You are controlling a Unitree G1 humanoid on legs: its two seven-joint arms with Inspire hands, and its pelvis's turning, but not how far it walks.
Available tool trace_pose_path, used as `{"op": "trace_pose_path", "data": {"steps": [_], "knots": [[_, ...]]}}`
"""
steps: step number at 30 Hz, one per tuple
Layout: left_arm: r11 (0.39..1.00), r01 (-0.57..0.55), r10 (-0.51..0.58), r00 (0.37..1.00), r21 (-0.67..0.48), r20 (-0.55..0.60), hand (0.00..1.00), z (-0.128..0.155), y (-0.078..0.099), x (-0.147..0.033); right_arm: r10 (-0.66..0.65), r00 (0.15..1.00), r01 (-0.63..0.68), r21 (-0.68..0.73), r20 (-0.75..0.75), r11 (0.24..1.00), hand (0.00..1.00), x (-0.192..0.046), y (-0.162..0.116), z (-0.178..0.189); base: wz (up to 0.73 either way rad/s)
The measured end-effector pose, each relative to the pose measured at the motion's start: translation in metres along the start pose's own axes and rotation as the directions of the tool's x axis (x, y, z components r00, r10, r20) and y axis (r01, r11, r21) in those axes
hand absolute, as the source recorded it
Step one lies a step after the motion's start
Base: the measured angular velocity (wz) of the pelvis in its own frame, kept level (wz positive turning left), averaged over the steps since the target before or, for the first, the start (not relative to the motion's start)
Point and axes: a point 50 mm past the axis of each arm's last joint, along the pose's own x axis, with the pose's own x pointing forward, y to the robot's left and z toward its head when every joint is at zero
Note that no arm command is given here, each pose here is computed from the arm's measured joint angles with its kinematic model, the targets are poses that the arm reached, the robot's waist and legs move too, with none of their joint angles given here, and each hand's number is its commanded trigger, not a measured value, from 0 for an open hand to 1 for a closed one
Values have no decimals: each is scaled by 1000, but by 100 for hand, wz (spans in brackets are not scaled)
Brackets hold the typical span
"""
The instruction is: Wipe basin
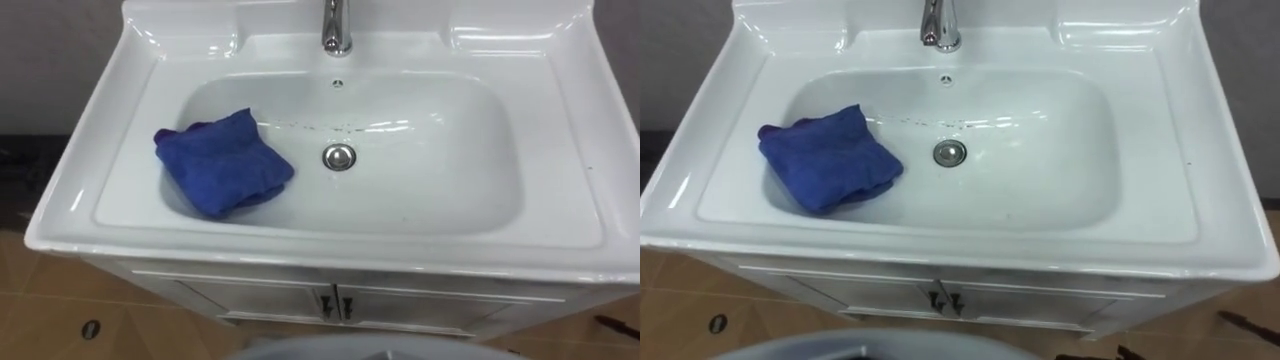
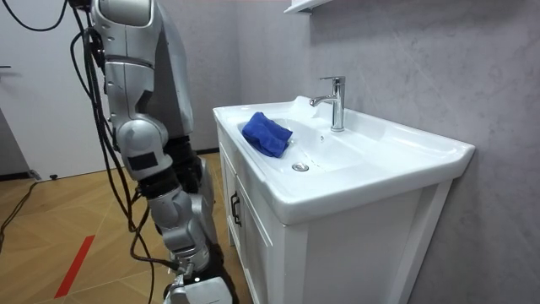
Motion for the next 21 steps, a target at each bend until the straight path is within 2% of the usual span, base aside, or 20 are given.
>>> {"op": "trace_pose_path", "data": {"steps": [4,7,9,10,12,15,19,21], "knots": [[982,97,-98,995,160,-5,0,-19,-4,-6,28,1000,-28,-10,-12,1000,0,1,3,-1,-1],[916,215,-235,972,339,18,0,-31,-14,-16,61,998,-61,-18,-12,998,0,2,10,2,-1],[825,313,-373,927,470,36,0,-36,-30,-28,84,996,-84,-1,-8,996,0,3,13,4,3],[798,337,-409,912,500,38,0,-37,-35,-31,92,996,-92,1,-3,996,0,3,14,6,7],[675,407,-542,839,616,40,0,-39,-49,-42,118,993,-118,-14,20,993,0,4,20,14,2],[556,473,-640,769,684,-11,0,-44,-61,-53,139,990,-138,-20,35,990,0,5,22,20,-24],[436,521,-698,711,734,-90,0,-49,-69,-59,161,986,-160,-18,33,987,0,4,23,18,-12],[353,555,-717,678,753,-163,0,-55,-73,-63,170,985,-170,-18,33,985,0,4,25,18,-15]]}}
